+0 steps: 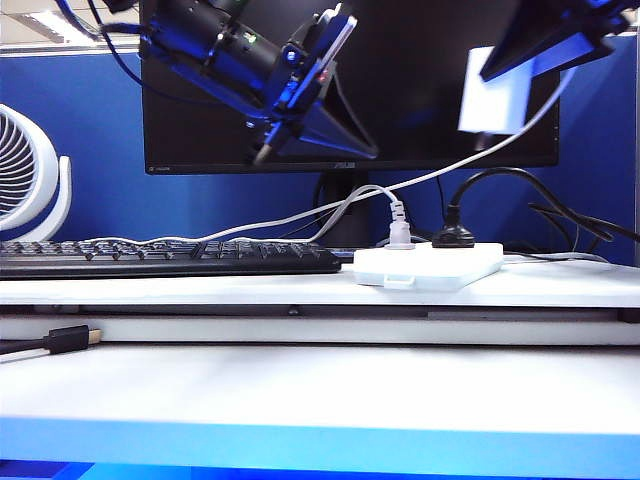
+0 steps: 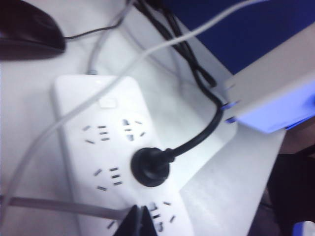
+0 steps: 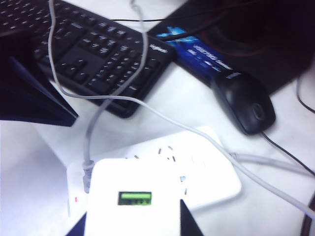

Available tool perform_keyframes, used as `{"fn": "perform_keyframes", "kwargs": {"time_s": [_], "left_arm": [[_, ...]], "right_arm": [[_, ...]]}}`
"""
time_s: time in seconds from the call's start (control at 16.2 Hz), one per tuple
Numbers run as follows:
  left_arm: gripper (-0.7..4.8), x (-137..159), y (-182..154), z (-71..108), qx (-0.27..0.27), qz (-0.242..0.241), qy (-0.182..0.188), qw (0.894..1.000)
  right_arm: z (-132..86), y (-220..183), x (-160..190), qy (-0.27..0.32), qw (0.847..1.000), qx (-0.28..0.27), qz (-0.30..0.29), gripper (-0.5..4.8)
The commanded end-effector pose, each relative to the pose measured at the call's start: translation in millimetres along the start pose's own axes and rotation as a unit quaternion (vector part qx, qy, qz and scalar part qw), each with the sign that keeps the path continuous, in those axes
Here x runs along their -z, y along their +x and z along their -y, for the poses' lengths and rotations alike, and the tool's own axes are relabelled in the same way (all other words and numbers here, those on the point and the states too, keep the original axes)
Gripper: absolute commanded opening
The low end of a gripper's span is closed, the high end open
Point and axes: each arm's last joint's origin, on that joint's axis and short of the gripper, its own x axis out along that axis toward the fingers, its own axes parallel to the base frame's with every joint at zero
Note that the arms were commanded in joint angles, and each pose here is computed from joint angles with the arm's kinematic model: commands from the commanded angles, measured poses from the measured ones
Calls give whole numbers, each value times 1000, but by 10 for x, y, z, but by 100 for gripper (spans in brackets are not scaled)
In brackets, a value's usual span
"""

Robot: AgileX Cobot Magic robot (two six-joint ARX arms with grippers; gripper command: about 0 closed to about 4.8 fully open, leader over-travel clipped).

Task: Unplug the white charger from the socket, then place it next to the socket.

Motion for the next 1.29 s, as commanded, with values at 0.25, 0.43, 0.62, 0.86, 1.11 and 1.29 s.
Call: {"fn": "perform_keyframes", "kwargs": {"time_s": [0.25,0.43,0.62,0.86,1.11,1.29], "left_arm": [[-5,-92,-160,115,-1,13,19,1000],[-5,-244,-299,224,-1,40,40,998],[-5,-411,-419,324,-3,67,53,996],[-5,-722,-633,512,1,96,72,993],[-5,-931,-767,630,5,127,91,988],[-5,-997,-830,681,6,140,98,985]], "right_arm": [[-57,-99,38,35,999,-4,-27,-1],[-79,-110,125,55,996,1,-73,-1],[-51,-124,182,118,988,21,-98,-1],[83,-74,264,201,972,37,-117,-1],[150,94,347,218,965,21,-147,-1],[208,231,417,228,959,17,-168,-1]]}}
